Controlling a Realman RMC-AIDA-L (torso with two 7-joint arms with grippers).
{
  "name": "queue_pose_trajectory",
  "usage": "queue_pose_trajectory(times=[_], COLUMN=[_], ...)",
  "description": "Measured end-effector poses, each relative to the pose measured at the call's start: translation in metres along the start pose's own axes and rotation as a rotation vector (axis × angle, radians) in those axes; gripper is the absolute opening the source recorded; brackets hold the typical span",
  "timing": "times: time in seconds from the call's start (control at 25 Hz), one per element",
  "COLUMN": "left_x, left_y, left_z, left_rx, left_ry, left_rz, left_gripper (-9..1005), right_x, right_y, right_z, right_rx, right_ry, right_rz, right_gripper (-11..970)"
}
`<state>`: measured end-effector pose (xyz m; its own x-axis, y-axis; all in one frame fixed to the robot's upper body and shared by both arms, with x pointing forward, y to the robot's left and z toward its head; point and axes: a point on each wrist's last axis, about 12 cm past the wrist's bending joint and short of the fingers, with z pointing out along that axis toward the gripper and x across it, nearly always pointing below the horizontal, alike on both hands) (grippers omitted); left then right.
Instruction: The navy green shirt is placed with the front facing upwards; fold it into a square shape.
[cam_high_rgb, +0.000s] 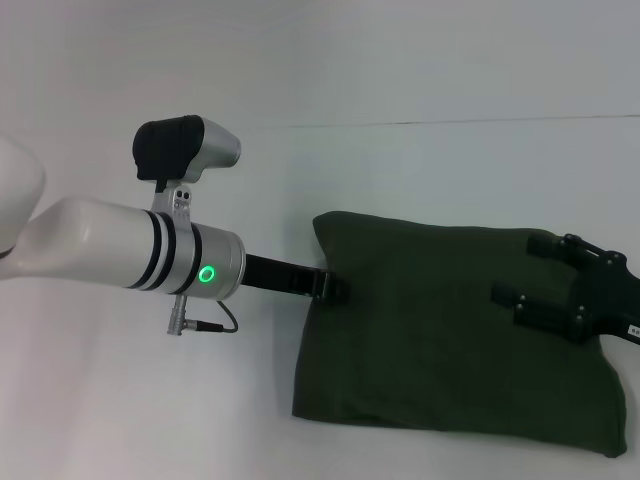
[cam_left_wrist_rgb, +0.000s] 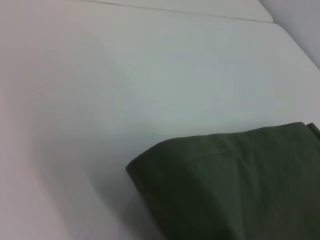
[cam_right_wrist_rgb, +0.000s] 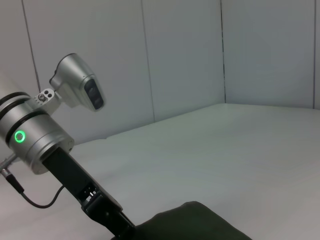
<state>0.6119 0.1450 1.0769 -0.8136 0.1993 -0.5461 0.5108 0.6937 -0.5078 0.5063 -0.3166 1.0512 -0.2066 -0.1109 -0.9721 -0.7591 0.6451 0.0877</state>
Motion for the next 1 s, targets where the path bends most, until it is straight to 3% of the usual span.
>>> queue_pose_trajectory(times=[0.24, 0.68, 1.0], left_x=[0.004, 0.030, 0.039], left_y=[0.008, 0.044, 0.063], left_z=[-0.010, -0.058, -0.074], left_rx=[-0.005, -0.034, -0.106], left_ry=[-0.042, -0.170, -0.170], left_rz=[-0.025, -0.127, -0.125], left_gripper=[71, 91, 125], right_x=[-0.001, -0.004, -0.003], right_y=[-0.001, -0.002, -0.001], right_z=[0.000, 0.008, 0.015], right_rx=[0.003, 0.002, -0.003], right_ry=[-0.004, -0.008, -0.008], right_rz=[0.012, 0.018, 0.030], right_gripper=[911, 912, 913])
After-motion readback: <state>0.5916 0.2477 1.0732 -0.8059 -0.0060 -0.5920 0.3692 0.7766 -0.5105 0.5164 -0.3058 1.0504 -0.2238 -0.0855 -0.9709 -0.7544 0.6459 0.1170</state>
